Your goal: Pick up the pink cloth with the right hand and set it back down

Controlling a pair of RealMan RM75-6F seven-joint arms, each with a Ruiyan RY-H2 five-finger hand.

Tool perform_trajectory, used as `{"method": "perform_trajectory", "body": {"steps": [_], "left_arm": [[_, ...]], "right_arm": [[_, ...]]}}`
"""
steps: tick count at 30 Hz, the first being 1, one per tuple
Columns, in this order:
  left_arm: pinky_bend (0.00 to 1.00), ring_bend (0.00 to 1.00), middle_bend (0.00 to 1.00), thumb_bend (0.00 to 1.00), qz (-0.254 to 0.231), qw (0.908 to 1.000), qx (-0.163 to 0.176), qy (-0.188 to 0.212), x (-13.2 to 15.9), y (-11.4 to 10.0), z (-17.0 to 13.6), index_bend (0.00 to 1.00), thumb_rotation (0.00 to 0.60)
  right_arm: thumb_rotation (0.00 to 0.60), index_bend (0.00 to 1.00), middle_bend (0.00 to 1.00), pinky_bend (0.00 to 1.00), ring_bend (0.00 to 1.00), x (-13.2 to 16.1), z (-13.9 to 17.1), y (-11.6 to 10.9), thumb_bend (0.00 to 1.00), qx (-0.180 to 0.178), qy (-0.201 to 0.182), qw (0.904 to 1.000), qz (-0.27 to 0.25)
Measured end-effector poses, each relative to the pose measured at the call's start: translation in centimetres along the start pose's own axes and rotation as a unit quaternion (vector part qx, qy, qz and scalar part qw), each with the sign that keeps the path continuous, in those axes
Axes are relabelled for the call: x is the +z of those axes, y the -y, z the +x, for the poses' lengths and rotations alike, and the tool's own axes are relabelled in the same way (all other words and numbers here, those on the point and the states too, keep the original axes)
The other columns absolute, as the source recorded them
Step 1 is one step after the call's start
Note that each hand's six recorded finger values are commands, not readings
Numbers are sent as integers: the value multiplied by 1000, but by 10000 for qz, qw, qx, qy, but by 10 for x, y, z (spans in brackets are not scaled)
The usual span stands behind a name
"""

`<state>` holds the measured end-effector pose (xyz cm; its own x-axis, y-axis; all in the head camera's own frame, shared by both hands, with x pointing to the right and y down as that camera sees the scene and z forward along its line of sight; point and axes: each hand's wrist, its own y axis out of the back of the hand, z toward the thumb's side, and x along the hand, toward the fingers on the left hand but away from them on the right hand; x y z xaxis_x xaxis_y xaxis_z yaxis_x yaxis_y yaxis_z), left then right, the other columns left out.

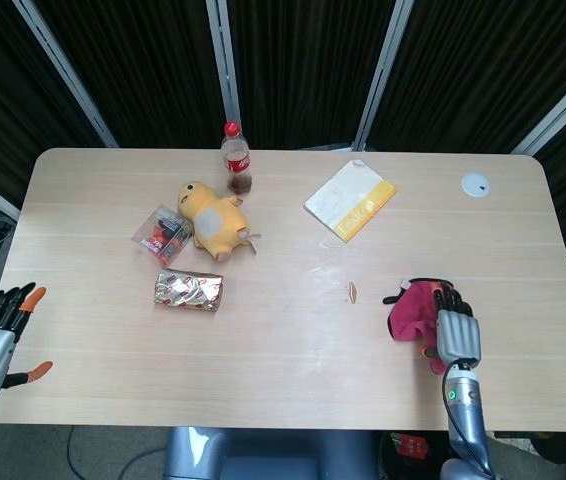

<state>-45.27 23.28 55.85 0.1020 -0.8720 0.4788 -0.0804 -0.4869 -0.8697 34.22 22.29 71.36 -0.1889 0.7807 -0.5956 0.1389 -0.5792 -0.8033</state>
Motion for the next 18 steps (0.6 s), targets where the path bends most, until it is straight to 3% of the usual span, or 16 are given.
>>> {"method": "perform_trajectory", "body": {"steps": [8,11,18], "left_arm": [[0,0,0,0,-63,10000,-14,14,1,0,0,0,600],[0,0,0,0,-75,10000,-25,14,1,1,0,0,600],[0,0,0,0,-98,9999,-60,-3,2,2,-1,0,600]], "right_arm": [[600,36,0,154,0,-21,-17,1,0,-42,371,9991,190],[600,105,5,154,0,-33,-22,-1,1,-36,547,9982,240],[600,279,165,180,13,-53,-30,-9,29,-11,803,9962,341]]}}
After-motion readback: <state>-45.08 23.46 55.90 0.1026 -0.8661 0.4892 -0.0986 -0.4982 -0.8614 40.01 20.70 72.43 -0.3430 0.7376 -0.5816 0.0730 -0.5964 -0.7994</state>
